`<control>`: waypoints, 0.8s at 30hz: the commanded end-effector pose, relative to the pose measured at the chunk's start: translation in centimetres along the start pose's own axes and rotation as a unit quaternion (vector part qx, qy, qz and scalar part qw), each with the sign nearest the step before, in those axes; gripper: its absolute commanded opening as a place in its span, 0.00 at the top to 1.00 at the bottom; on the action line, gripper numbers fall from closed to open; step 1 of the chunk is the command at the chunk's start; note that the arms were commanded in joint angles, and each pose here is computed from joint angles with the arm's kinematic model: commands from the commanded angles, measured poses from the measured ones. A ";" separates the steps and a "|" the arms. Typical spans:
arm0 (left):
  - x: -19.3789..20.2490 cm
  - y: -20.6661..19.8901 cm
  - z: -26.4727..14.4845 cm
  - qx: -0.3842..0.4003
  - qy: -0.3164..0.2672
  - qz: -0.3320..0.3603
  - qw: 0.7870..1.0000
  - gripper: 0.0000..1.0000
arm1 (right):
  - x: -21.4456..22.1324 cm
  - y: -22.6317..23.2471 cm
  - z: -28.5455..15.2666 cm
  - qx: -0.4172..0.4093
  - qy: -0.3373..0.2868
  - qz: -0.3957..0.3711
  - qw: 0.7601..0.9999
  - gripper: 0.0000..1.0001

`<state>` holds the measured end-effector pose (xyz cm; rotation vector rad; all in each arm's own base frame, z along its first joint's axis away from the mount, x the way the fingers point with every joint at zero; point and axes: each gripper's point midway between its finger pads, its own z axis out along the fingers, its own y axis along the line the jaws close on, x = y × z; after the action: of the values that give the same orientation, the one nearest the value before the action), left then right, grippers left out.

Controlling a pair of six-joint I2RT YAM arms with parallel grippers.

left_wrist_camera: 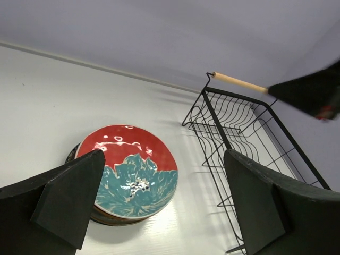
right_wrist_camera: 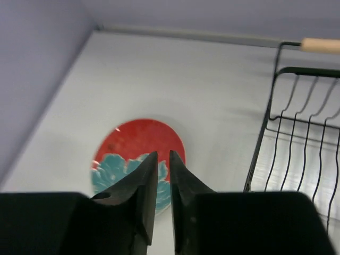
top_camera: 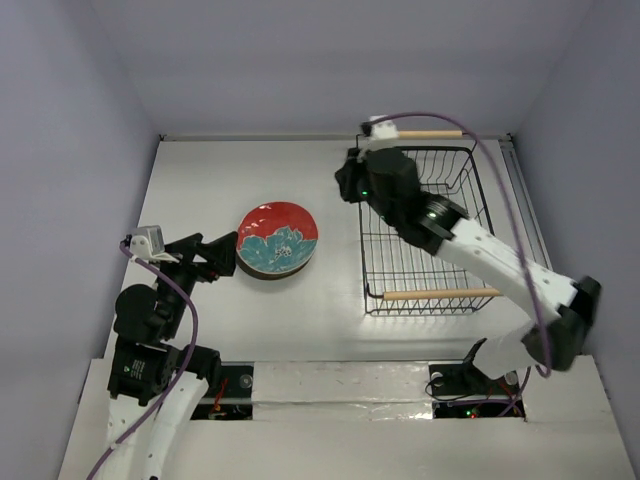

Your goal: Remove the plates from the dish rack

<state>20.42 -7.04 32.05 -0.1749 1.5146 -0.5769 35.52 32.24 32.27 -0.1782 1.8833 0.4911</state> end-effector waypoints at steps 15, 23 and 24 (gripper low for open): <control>-4.1 -1.7 0.7 0.010 -0.037 0.009 0.999 0.04 | -10.8 -15.1 -26.8 0.101 -0.349 0.144 0.921 0.00; -8.1 -3.3 -0.7 0.019 -0.076 0.025 0.997 0.05 | -10.4 -18.7 -32.7 0.096 -0.415 0.212 0.879 0.00; -8.1 -3.2 -0.8 0.017 -0.077 0.025 0.997 0.05 | -10.1 -18.8 -32.7 0.098 -0.417 0.211 0.879 0.00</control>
<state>19.67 -6.40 39.02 -0.1591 1.4062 -0.5609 19.39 3.43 44.72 0.4203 1.1953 0.5058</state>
